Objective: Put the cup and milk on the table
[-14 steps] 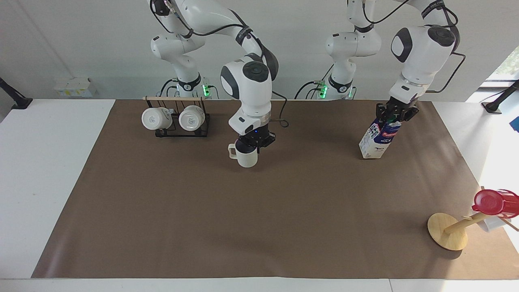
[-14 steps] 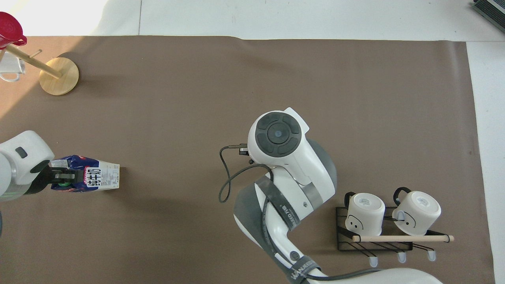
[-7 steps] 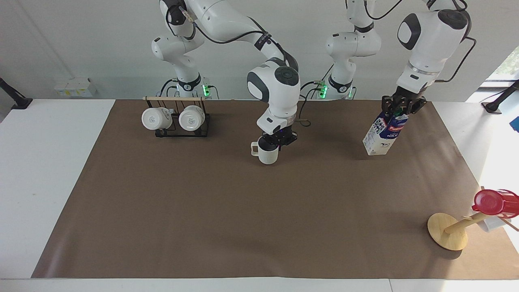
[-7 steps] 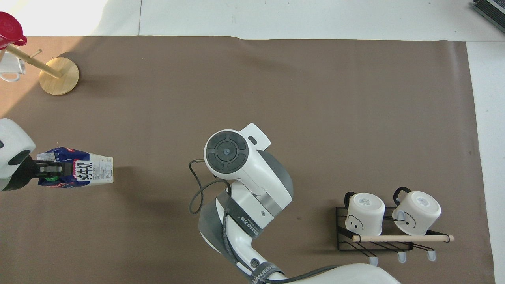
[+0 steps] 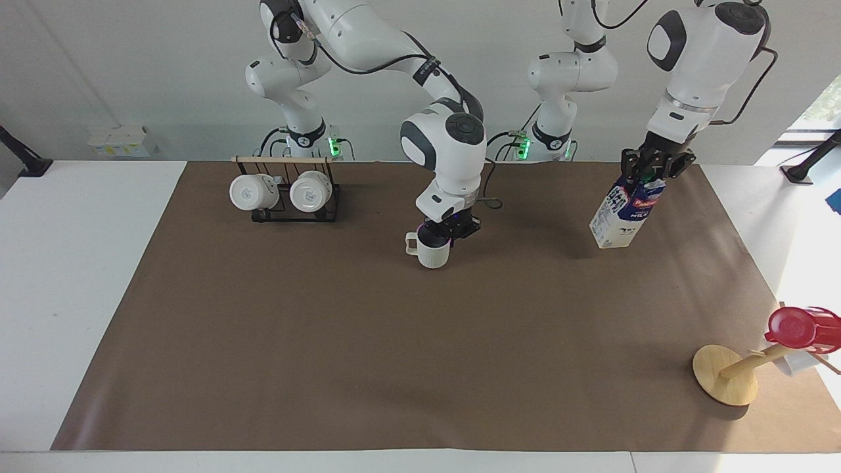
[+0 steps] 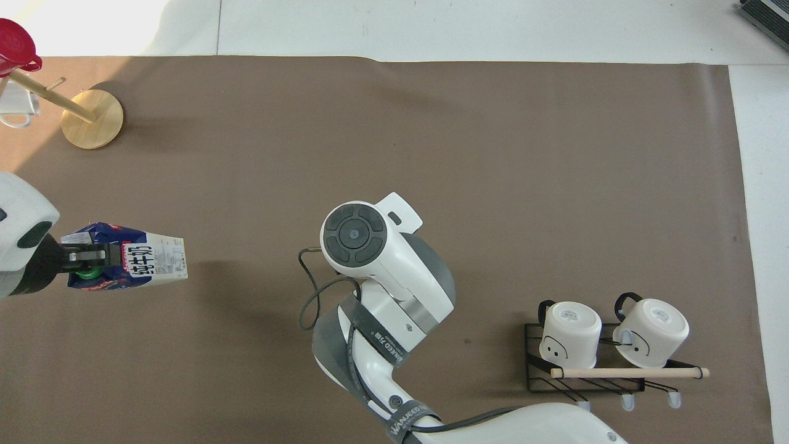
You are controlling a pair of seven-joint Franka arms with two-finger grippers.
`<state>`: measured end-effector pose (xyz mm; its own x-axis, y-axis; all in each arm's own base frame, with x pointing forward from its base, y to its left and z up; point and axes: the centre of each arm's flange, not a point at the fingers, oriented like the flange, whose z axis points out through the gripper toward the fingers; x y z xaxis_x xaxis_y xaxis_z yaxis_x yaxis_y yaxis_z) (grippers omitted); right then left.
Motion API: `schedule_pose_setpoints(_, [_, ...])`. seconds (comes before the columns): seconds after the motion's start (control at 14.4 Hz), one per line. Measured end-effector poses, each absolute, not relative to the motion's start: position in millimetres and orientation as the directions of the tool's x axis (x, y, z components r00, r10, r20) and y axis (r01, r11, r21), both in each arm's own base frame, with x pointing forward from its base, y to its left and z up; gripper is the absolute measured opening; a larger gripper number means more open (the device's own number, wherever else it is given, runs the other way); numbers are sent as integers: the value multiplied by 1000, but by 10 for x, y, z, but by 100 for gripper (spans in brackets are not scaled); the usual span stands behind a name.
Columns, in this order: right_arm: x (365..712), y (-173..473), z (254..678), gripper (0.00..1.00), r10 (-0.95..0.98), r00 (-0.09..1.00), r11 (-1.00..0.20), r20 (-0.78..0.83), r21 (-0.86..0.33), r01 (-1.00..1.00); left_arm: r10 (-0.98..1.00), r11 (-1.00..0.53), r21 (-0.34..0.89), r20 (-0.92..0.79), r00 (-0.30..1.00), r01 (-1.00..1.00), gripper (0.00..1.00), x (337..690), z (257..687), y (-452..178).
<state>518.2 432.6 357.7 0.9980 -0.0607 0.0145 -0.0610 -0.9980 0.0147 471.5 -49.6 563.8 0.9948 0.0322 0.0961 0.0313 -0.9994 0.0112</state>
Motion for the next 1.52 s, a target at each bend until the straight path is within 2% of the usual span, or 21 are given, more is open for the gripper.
schedule_pose_setpoints(0.28, [5229,4335,3690,93,-65,997,-998,40,-9,-65,74,-996,49,102,992,70,44,4677,5736,-942])
schedule_pose_setpoints(0.35, [5256,4316,3802,100,-70,996,-997,54,-21,-69,84,-995,54,104,991,78,44,4658,5757,-1076])
schedule_pose_setpoints(0.62, [5464,3806,4620,100,-154,981,-987,118,-74,-146,105,-992,75,109,988,97,44,4615,5825,-1512])
schedule_pose_setpoints(0.83, [5560,2947,5344,100,-212,970,-977,116,-58,-206,111,-991,87,101,989,103,43,4593,5771,-1790])
schedule_pose_setpoints(0.97, [5618,2392,5680,100,-225,965,-974,132,-57,-219,121,-989,98,103,987,111,43,4598,5673,-2035])
schedule_pose_setpoints(1.25, [5617,1407,6025,100,-196,975,-981,108,-17,-195,120,-988,106,92,988,110,43,4544,5436,-2552])
schedule_pose_setpoints(1.52, [5531,874,6148,100,-147,987,-989,63,12,-148,94,-993,72,72,993,88,44,4500,5125,-2918])
